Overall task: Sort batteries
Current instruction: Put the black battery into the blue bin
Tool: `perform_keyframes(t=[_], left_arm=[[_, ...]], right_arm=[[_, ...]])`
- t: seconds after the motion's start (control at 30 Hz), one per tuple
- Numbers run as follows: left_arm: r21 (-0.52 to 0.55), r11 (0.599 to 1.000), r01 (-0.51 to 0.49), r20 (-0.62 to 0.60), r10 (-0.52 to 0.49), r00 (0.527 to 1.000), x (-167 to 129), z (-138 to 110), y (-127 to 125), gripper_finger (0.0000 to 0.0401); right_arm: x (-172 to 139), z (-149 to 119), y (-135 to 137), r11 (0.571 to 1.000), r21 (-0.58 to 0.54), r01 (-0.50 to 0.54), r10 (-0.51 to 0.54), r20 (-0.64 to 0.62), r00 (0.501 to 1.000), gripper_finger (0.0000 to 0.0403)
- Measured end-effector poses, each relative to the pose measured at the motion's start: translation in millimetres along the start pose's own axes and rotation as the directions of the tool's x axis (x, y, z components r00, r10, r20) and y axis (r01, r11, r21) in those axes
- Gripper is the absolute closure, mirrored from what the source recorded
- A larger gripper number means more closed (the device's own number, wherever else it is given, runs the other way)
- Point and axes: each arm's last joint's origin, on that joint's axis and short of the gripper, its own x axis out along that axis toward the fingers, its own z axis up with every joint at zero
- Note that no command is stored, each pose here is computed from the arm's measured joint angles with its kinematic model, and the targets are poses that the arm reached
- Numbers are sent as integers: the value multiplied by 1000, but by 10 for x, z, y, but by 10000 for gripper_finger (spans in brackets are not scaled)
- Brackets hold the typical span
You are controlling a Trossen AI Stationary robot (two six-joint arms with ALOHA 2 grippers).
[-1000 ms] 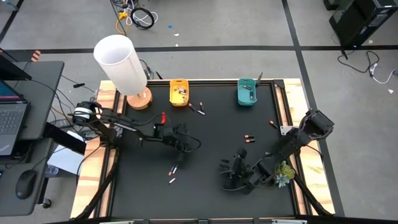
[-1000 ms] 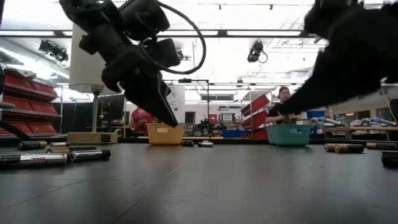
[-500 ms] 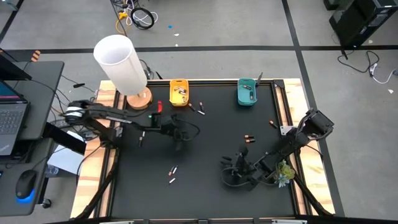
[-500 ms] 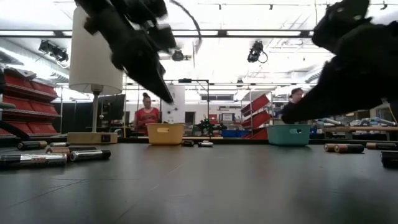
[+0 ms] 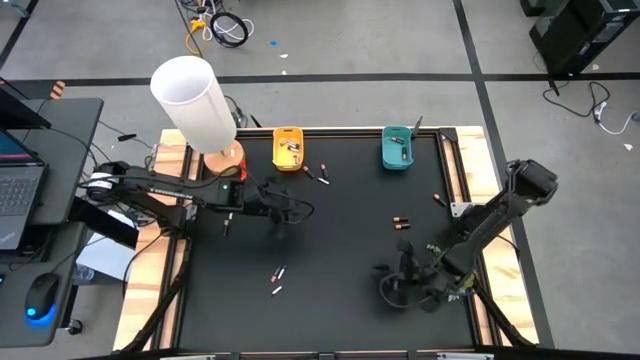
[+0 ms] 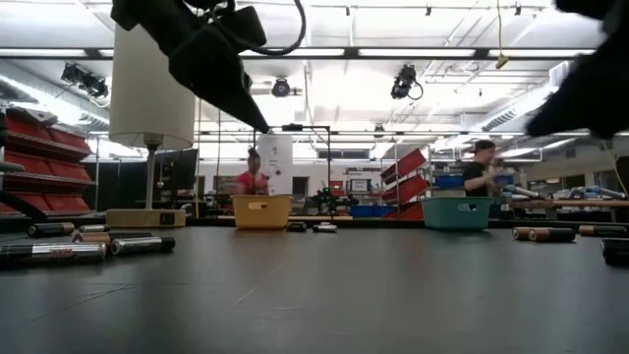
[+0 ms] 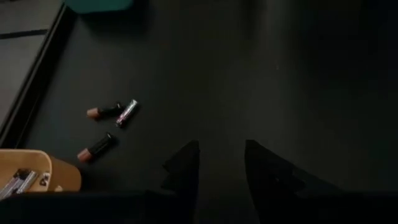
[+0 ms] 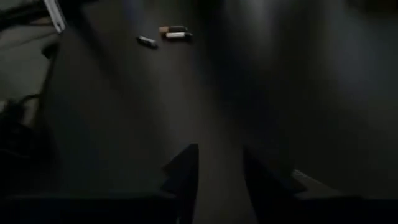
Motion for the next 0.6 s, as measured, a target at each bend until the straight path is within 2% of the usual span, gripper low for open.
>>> perform_keyframes(t=[0.1, 0.2, 0.4, 0.6], left_arm=[[45, 999, -6, 26, 5, 1000, -26, 24, -44, 270], [85, 994, -72, 61, 67, 996, -99, 57, -70, 270], [97, 992, -86, 151, 71, 986, -369, 107, -81, 270], [110, 992, -59, 210, 35, 977, -449, -238, -164, 270]], right_arm=[[-110, -114, 69, 999, 42, -27, 27, 6, 1000, 258], [-184, -185, 79, 998, 59, -16, 15, 15, 1000, 256], [-259, -145, 2, 999, 52, 6, -5, -20, 1000, 256], [-327, -4, -48, 996, 92, -12, 14, -20, 1000, 256]])
